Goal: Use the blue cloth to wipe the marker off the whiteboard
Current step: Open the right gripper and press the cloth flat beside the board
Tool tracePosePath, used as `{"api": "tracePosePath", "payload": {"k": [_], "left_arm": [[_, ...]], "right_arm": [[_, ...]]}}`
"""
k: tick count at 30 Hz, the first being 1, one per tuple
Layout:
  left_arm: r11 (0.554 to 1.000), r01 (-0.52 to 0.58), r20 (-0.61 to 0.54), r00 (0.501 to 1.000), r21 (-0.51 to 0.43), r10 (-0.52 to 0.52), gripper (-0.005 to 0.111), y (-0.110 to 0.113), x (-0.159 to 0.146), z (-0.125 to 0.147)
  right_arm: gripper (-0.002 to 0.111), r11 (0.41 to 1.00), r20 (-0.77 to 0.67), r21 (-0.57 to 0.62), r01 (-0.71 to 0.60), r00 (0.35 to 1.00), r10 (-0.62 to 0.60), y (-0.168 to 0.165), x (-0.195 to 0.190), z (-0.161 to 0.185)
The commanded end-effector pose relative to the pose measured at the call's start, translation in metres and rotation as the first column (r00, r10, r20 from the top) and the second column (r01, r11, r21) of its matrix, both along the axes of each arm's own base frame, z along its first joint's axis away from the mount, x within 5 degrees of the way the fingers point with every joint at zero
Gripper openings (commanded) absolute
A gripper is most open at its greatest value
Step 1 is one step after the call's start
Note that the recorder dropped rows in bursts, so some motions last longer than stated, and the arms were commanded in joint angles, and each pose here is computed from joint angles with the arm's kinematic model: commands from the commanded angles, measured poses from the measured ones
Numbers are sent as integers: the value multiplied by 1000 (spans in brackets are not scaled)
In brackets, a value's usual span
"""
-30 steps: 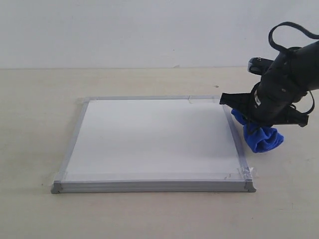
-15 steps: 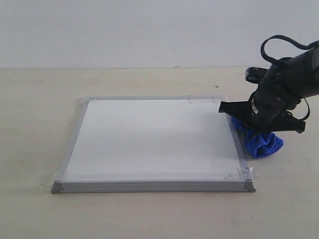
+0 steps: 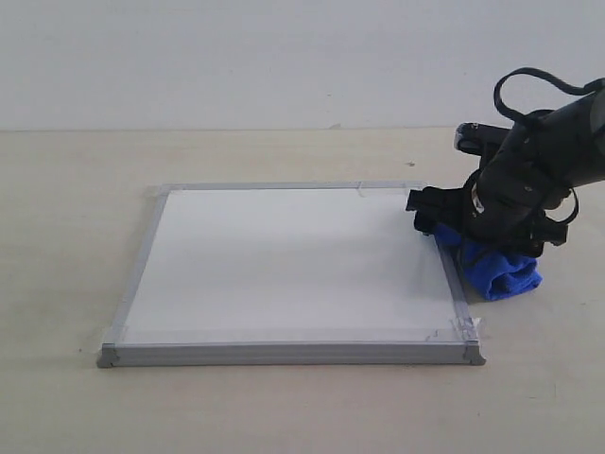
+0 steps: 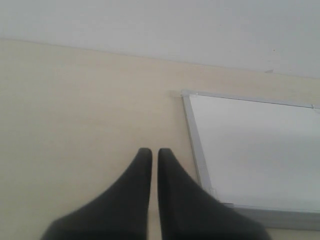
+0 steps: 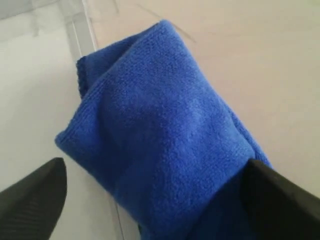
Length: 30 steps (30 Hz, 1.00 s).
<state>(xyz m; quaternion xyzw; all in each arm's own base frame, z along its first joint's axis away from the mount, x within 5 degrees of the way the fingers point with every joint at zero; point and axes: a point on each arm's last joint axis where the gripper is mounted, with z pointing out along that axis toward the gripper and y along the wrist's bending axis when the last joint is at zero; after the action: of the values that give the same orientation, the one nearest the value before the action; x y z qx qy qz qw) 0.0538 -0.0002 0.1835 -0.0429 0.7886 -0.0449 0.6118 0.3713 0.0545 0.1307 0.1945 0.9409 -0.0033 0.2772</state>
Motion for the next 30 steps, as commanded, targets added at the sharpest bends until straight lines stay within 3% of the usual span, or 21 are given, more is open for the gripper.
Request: {"api": "tracePosePath", "payload": {"k": [1, 8, 12, 15, 18, 22, 30], "left_arm": [[1000, -3, 8, 1000, -12, 3, 4, 0, 0, 0], [1000, -3, 8, 1000, -12, 3, 4, 0, 0, 0], [1000, -3, 8, 1000, -12, 3, 4, 0, 0, 0], [1000, -3, 8, 1000, -12, 3, 4, 0, 0, 0], [1000, -3, 8, 1000, -12, 3, 4, 0, 0, 0], [1000, -3, 8, 1000, -12, 3, 4, 0, 0, 0], [1000, -3, 8, 1000, -12, 3, 4, 0, 0, 0]], "right_arm": [[86, 1000, 14, -22, -21, 1000, 21, -4, -1, 9], [86, 998, 91, -36, -47, 995, 50, -5, -5, 44], [83, 983, 102, -111, -144, 983, 155, -5, -7, 56], [69, 939, 52, -215, -267, 957, 284, -6, -7, 56], [57, 854, -61, -329, -402, 912, 406, -10, -10, 54], [44, 800, -170, -382, -463, 886, 431, -15, -15, 52], [47, 770, -226, -358, -528, 849, 477, -13, -14, 38]]}}
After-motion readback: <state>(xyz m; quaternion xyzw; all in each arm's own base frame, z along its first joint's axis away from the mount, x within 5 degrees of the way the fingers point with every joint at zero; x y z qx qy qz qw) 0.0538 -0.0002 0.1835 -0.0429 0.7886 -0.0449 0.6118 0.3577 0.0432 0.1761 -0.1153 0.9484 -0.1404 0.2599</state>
